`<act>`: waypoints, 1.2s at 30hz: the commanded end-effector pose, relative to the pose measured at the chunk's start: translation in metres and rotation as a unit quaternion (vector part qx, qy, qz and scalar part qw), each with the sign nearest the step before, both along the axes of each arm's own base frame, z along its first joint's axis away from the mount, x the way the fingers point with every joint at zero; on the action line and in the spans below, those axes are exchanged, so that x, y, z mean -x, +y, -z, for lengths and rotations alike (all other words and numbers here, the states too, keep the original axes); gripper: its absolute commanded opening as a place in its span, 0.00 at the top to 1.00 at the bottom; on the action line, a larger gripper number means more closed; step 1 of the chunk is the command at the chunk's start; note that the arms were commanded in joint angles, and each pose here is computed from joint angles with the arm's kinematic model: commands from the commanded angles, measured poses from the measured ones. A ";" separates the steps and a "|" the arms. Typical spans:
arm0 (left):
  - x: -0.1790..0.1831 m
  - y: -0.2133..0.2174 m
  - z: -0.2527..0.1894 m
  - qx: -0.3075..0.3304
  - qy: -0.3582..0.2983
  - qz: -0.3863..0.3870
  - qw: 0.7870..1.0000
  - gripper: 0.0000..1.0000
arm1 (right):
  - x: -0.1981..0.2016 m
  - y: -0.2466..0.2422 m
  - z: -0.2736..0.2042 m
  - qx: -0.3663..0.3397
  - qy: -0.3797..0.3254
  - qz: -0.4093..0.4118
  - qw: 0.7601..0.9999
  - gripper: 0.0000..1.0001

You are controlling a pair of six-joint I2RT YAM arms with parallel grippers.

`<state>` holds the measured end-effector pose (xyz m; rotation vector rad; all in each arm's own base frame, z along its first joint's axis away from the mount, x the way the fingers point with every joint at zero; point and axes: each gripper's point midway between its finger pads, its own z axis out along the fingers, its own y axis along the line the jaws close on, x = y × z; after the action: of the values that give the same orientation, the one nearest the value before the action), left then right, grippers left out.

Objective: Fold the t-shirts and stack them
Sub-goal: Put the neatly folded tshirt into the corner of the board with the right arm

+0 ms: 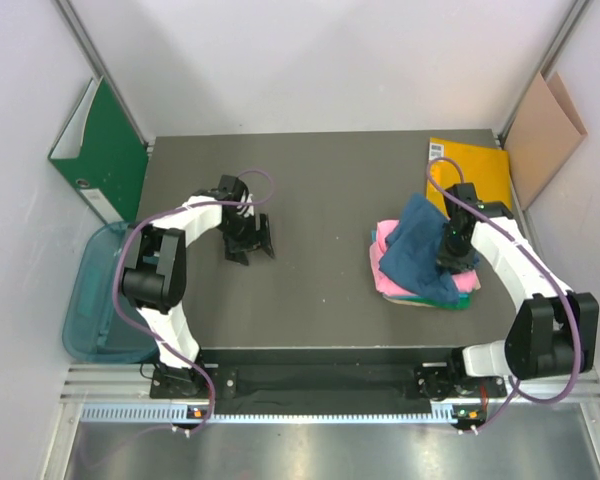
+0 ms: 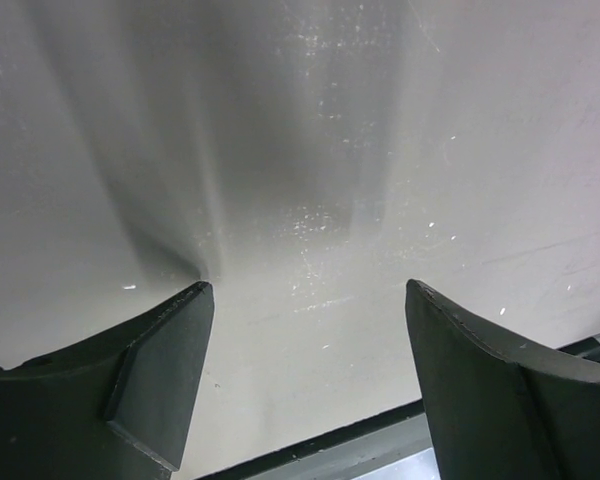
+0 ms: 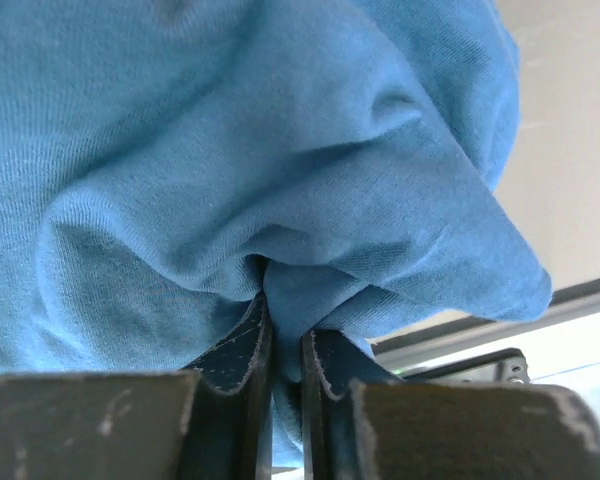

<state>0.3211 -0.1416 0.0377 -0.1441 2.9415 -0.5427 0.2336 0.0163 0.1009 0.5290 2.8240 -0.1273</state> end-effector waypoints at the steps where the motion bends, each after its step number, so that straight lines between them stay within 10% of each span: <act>1: -0.009 -0.008 -0.013 0.022 -0.018 0.008 1.000 0.17 | -0.028 -0.013 -0.026 0.027 -0.036 0.003 0.999 0.87; 9: -0.011 -0.053 -0.056 0.063 -0.069 0.049 0.994 0.02 | -0.036 -0.023 -0.057 0.054 -0.077 0.009 0.996 0.01; 15: -0.015 -0.137 -0.134 0.154 -0.142 0.095 0.973 0.01 | -0.034 -0.032 -0.125 0.052 -0.223 0.038 0.973 0.00; 36: 0.024 -0.298 -0.154 0.299 -0.094 0.199 0.928 0.01 | -0.038 -0.081 -0.031 -0.063 -0.157 0.159 0.973 0.00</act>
<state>0.3038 -0.4152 0.1576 0.3473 2.6358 -1.2968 0.2447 -0.0660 0.1279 0.9725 2.4997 -0.0954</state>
